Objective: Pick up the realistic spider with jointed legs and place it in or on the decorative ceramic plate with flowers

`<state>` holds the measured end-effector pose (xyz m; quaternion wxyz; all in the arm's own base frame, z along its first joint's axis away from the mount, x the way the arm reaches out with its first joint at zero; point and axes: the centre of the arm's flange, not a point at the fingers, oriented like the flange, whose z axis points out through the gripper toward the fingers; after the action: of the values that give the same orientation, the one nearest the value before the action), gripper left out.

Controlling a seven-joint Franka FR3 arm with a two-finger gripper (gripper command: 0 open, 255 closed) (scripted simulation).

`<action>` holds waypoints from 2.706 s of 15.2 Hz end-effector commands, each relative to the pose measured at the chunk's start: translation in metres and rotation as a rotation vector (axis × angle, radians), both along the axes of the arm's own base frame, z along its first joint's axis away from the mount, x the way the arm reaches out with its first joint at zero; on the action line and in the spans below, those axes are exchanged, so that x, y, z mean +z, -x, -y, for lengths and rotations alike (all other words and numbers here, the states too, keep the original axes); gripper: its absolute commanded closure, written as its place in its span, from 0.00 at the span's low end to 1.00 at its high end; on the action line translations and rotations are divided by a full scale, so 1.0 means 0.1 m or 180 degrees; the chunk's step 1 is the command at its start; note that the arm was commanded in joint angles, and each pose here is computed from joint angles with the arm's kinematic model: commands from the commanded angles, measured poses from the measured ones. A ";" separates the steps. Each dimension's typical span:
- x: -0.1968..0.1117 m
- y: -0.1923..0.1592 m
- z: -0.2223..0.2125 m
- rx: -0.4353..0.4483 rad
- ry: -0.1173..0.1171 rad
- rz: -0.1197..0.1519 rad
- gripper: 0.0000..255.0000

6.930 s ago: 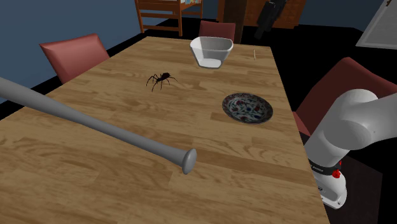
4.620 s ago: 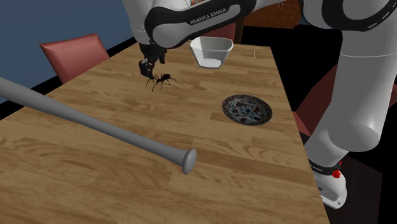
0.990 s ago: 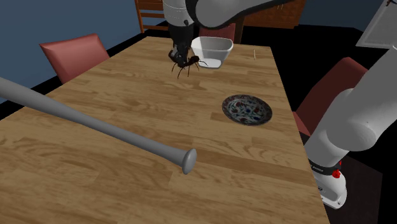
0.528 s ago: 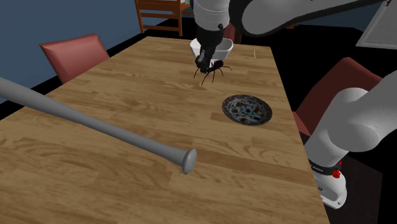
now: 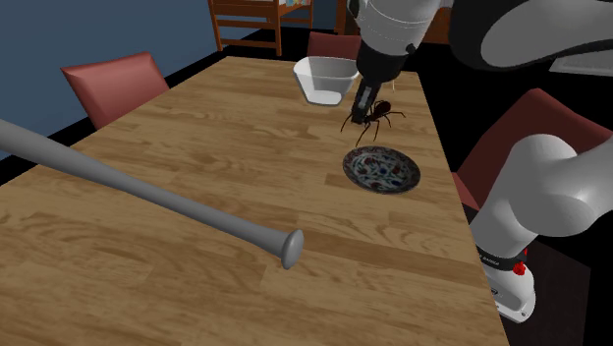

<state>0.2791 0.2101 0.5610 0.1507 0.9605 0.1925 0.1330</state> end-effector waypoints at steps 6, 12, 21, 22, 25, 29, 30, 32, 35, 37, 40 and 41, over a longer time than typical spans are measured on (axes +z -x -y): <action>-0.21 0.39 0.13 -0.0001 -0.0002 -0.0002 1.00; -0.53 0.39 0.13 -0.0001 -0.0002 -0.0002 1.00; -0.78 0.39 0.13 -0.0001 -0.0002 -0.0002 1.00; -0.78 0.39 0.13 -0.0001 -0.0002 -0.0002 1.00; -0.78 0.39 0.13 -0.0002 -0.0002 -0.0002 1.00; -0.78 0.39 0.13 -0.0002 -0.0002 -0.0002 0.00; -0.78 0.39 0.13 -0.0002 -0.0002 -0.0002 0.00; -0.66 0.44 0.10 -0.0001 -0.0002 -0.0002 0.00; -0.32 0.55 0.01 -0.0001 -0.0002 -0.0002 0.00; -0.32 0.55 0.01 -0.0001 -0.0002 -0.0002 0.00; -0.32 0.55 0.01 -0.0001 -0.0002 -0.0002 0.00; -0.32 0.55 0.01 -0.0001 -0.0002 -0.0002 0.00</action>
<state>0.2240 0.2088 0.5291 0.1503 0.9606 0.1923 0.1328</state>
